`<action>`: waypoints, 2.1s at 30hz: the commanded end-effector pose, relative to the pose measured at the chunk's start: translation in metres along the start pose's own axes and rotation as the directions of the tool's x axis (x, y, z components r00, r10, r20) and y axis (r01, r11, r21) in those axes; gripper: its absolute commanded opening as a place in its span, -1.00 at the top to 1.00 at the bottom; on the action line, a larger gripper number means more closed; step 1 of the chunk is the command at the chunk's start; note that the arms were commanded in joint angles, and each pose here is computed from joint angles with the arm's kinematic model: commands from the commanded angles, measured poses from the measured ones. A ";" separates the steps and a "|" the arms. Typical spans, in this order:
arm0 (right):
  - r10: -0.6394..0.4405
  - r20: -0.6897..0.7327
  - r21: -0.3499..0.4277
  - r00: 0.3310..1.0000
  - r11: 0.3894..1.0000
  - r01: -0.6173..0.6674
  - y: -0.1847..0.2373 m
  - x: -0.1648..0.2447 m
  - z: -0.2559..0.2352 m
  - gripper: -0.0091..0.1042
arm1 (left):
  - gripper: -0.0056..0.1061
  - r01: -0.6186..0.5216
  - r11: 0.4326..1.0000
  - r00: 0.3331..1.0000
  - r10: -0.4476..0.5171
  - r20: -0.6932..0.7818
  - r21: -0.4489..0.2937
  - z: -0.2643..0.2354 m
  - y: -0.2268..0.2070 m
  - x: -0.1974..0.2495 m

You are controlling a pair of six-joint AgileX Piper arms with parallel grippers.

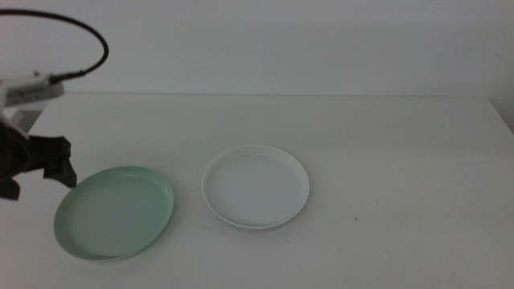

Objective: Stack the three bowls on top of each other.

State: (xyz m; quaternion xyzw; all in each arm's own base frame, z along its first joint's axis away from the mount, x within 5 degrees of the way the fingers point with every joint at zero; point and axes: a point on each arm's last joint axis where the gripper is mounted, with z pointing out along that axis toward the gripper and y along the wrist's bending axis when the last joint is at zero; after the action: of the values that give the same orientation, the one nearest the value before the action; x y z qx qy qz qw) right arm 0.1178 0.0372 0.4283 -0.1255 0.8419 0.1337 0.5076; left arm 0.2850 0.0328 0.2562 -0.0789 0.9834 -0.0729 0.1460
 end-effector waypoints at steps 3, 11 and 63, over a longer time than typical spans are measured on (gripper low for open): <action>-0.001 0.012 0.008 1.000 1.000 0.001 -0.001 0.000 -0.001 -0.65 | -0.78 0.029 0.999 0.997 -0.027 -0.070 0.028 0.029 0.018 -0.007; -0.001 0.012 0.008 1.000 1.000 0.001 -0.001 0.000 -0.001 -0.65 | -0.72 0.059 0.998 0.992 -0.057 -0.113 0.015 0.062 0.031 -0.012; -0.001 0.012 0.008 1.000 1.000 0.001 -0.001 0.000 -0.001 -0.65 | 0.93 -0.145 0.960 0.984 0.165 -0.065 0.239 0.016 -0.147 -0.080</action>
State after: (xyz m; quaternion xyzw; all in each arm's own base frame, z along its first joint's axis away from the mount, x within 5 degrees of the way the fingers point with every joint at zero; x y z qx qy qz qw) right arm 0.1178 0.0372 0.4283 -0.1255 0.8419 0.1337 0.5076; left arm 0.3783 -0.0835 0.2919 0.0160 0.9778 -0.1702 0.1215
